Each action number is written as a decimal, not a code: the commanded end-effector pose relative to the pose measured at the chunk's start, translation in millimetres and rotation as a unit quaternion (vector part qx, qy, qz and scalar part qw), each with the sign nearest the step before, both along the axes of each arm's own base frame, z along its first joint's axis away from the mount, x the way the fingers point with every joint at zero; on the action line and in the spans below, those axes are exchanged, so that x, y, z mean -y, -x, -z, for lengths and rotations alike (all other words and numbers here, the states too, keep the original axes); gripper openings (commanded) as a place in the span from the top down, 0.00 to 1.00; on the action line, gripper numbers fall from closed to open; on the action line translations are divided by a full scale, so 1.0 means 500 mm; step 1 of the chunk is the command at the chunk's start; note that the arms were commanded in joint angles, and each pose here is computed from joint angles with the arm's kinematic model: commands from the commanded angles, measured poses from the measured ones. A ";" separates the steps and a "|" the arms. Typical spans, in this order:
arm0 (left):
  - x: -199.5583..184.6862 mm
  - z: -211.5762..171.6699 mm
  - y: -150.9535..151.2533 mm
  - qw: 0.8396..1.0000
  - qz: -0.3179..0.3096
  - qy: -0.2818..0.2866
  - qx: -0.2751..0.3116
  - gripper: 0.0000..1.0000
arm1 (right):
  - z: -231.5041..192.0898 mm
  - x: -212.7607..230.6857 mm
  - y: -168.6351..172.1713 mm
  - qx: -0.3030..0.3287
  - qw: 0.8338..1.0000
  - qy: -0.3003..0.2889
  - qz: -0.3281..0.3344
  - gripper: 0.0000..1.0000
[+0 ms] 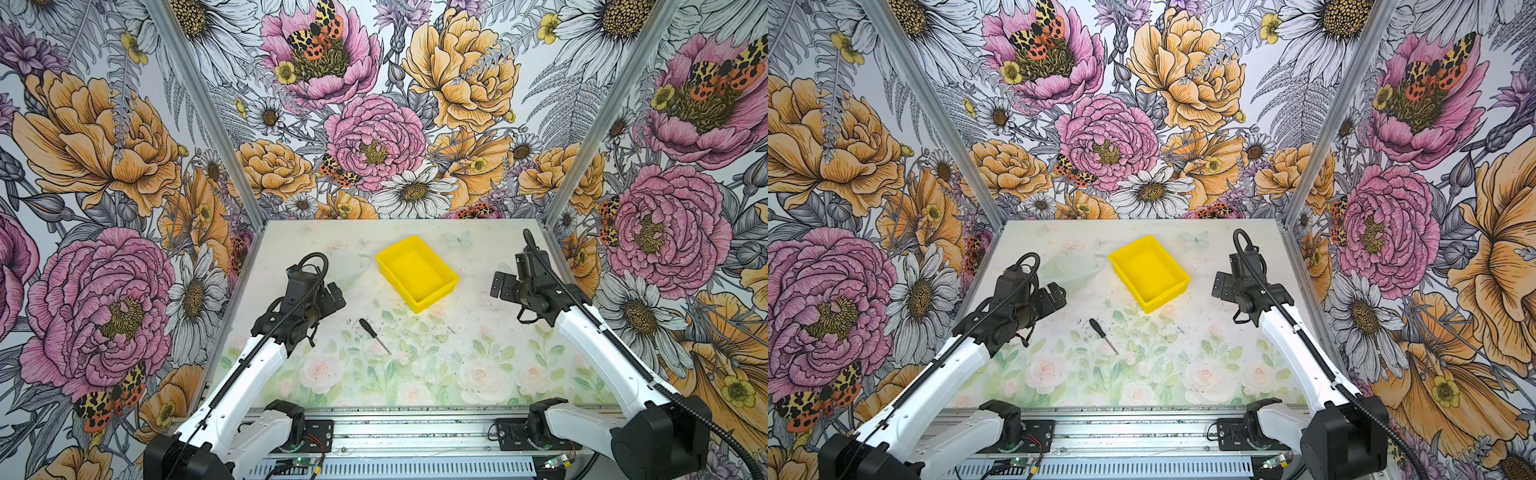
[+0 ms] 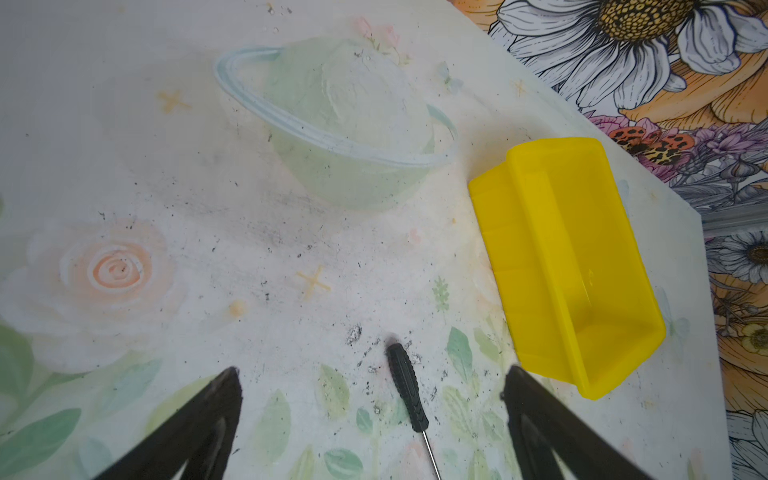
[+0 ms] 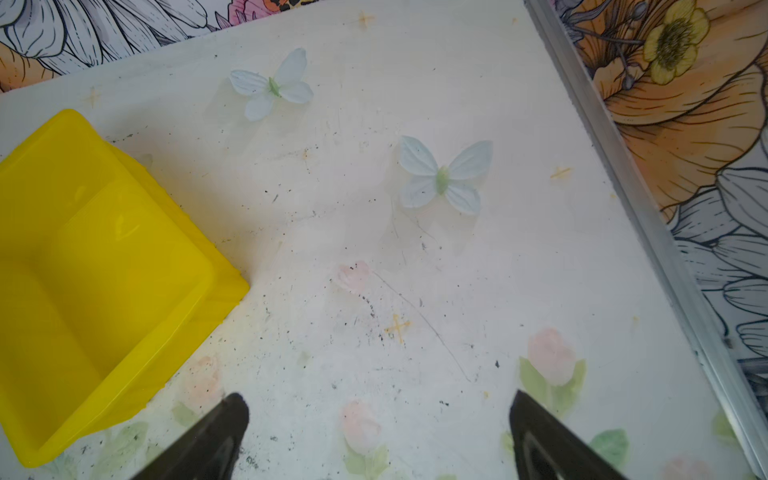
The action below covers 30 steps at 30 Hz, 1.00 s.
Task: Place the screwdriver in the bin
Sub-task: 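Move the left gripper over the black screwdriver while the right arm advances toward the bin, then lower the left gripper and close it on the screwdriver handle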
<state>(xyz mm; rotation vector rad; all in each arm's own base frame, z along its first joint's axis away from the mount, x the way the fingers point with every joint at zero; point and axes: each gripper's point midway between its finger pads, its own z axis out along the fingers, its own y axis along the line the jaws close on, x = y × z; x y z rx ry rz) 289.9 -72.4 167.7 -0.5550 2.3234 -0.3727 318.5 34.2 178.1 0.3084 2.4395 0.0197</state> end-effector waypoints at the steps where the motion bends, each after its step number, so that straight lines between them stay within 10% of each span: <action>1: 0.021 -0.004 0.034 0.999 -0.006 0.036 -0.028 0.01 | 0.022 -0.023 0.011 -0.026 1.000 -0.012 -0.011 0.01; 30: 0.199 0.156 0.021 0.988 -0.027 -0.056 -0.139 0.11 | 0.023 -0.135 0.077 -0.017 0.988 -0.001 -0.152 0.00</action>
